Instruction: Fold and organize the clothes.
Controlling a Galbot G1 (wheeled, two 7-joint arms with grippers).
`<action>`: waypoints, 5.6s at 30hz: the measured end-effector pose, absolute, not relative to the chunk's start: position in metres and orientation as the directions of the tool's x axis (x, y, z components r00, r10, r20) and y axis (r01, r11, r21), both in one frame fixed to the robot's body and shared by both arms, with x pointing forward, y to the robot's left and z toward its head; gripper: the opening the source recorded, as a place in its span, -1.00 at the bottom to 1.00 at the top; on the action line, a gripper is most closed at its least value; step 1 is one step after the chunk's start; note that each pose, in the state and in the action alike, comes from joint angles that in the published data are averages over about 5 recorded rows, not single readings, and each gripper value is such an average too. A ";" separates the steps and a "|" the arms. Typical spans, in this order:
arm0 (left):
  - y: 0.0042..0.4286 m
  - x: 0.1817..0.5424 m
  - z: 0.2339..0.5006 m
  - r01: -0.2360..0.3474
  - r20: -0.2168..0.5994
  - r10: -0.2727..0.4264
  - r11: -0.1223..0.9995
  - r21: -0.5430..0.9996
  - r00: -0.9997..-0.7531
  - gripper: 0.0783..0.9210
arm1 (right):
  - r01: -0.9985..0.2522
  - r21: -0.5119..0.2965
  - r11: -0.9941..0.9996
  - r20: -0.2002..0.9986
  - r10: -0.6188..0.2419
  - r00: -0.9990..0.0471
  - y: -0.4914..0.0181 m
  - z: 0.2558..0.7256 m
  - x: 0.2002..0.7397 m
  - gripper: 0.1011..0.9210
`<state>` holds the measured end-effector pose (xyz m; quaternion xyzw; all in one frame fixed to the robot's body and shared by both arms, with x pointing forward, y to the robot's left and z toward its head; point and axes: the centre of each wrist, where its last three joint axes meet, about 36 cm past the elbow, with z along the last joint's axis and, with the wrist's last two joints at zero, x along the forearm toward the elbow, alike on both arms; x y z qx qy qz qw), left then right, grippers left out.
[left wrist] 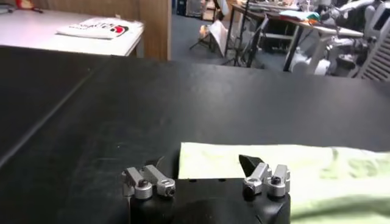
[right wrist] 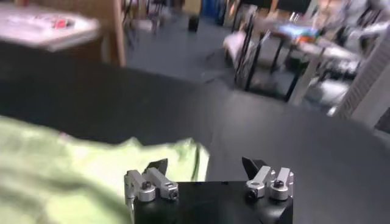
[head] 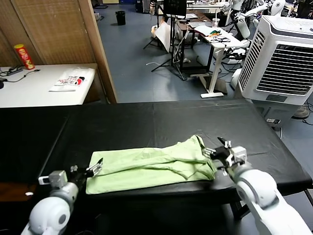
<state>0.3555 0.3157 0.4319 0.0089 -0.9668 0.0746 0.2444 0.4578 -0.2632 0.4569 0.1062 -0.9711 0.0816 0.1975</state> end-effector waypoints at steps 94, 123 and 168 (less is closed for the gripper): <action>0.375 0.333 0.402 -0.110 0.293 -0.195 0.953 0.283 -0.936 -0.84 | -0.225 -0.034 0.974 0.306 -0.205 -0.930 -0.238 0.453 0.371 0.70; 0.151 0.336 0.436 0.147 0.308 0.235 0.948 -0.282 -0.922 -0.84 | -0.118 -0.118 0.986 0.340 -0.071 -0.938 -0.252 0.442 0.336 0.70; 0.250 0.339 0.402 -0.070 0.291 0.038 0.933 -0.352 -0.956 0.71 | -0.366 -0.247 0.897 0.342 -0.273 -0.899 -0.149 0.396 0.388 0.70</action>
